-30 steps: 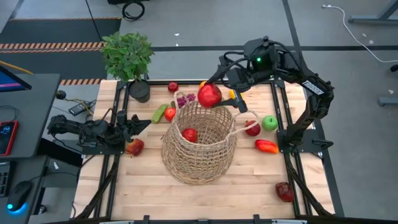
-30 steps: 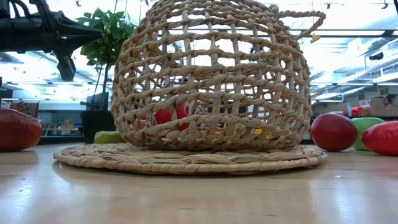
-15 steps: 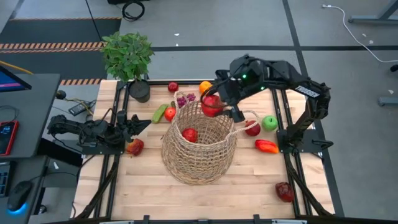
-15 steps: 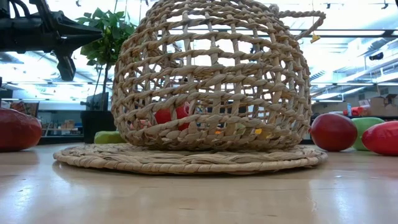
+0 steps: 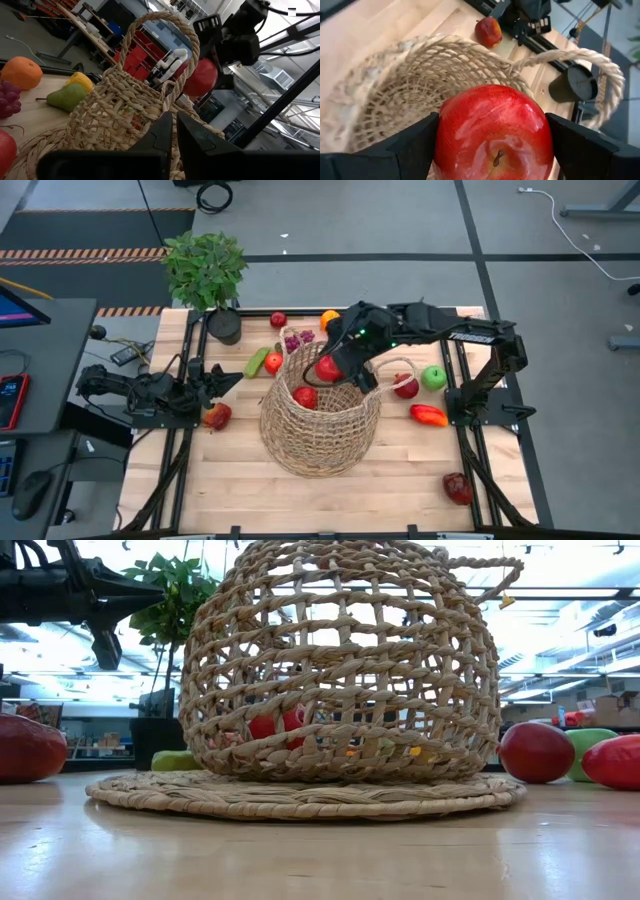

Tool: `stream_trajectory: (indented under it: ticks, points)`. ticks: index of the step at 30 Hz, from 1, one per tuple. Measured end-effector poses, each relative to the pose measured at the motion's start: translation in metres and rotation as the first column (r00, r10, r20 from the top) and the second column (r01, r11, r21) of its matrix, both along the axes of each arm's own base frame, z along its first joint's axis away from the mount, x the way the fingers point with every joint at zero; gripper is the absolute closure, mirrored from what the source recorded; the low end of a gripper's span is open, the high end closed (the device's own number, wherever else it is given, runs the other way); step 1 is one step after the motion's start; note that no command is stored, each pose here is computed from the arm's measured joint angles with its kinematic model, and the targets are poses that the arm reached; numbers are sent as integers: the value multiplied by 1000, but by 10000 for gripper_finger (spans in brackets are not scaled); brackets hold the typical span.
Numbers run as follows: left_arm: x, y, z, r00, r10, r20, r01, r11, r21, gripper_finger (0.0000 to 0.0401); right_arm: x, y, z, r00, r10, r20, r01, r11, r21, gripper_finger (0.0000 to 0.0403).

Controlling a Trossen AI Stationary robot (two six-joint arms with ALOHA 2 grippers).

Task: Build produce basket
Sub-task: Put the red apple into the brown basket

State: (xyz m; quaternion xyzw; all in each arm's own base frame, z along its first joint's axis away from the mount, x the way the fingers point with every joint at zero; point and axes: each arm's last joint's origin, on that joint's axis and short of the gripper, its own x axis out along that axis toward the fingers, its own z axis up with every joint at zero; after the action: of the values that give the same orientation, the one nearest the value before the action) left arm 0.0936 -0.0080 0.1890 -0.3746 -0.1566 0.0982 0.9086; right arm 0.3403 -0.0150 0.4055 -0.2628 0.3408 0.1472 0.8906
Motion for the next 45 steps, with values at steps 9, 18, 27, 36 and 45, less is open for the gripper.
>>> stream_trajectory:
  ticks: [9,18,27,36,45]
  points:
    - [0,0,0,1000,0,1,0,1000,0,365,21,-15,-41,995,4,96,3,997,-78,52]
    - [0,0,0,1000,0,0,0,1000,0,371,22,-25,-111,1000,-2,7,2,991,-133,52]
    - [0,0,0,1000,0,0,0,1000,0,366,11,-16,-159,996,21,-88,-31,992,-122,52]
    - [0,0,0,1000,0,0,0,1000,0,370,6,-7,-173,991,37,-132,-50,994,-94,52]
    - [0,0,0,1000,0,0,0,1000,0,367,6,-9,-173,988,-73,-136,71,997,-18,9]
